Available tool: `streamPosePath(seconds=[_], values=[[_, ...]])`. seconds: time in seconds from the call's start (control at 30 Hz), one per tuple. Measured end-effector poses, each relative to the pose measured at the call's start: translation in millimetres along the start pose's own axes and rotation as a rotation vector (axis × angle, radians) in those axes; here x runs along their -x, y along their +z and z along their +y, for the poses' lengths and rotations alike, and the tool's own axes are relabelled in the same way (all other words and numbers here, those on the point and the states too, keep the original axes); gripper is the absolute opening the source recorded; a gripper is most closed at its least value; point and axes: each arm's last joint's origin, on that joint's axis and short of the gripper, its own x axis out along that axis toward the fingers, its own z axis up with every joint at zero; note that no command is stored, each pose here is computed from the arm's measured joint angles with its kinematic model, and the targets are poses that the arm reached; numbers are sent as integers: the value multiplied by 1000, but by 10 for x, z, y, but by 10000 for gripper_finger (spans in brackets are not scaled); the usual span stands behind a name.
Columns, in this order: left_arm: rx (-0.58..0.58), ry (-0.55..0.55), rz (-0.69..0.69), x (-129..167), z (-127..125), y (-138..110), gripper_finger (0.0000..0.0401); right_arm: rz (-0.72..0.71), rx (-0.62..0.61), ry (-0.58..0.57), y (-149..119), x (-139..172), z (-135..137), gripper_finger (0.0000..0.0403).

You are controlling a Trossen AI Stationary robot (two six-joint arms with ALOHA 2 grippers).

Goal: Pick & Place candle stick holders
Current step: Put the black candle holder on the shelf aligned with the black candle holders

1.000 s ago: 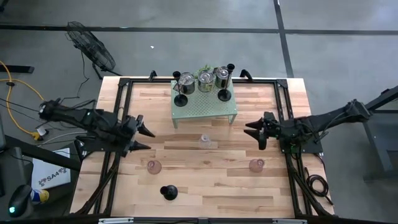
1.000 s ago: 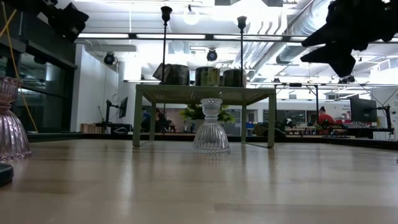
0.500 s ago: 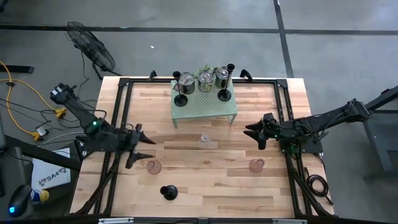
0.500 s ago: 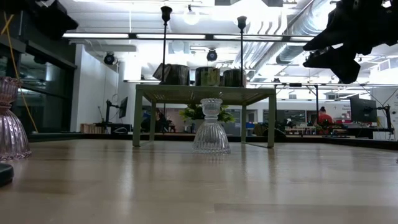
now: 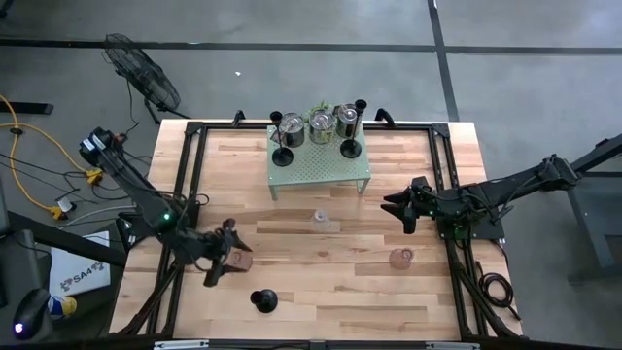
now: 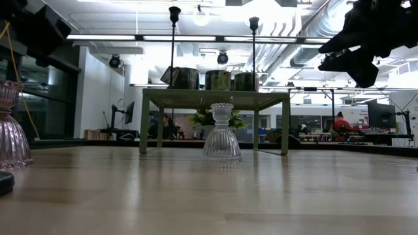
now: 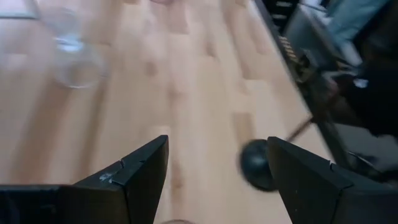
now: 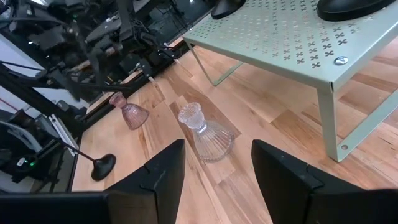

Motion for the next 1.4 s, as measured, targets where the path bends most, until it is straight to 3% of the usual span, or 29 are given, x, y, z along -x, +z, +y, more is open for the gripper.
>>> streamPosePath(seconds=[0.2,0.3,0.6,0.83,1.1,1.4], values=[[-1,-163,71,-146,-125,-41,267,0,0,0,0,0,0,178],[-8,-195,89,-189,-155,-60,267,0,0,0,0,0,0,178],[69,-20,58,-215,-286,-238,267,0,0,-1,1,0,-1,178],[90,-40,88,-305,-364,-324,267,0,0,-1,2,0,0,178],[-73,-104,0,-438,-478,-300,267,0,0,-1,2,0,0,178],[-121,-124,-111,-564,-573,-280,267,0,0,-1,2,0,1,178]])
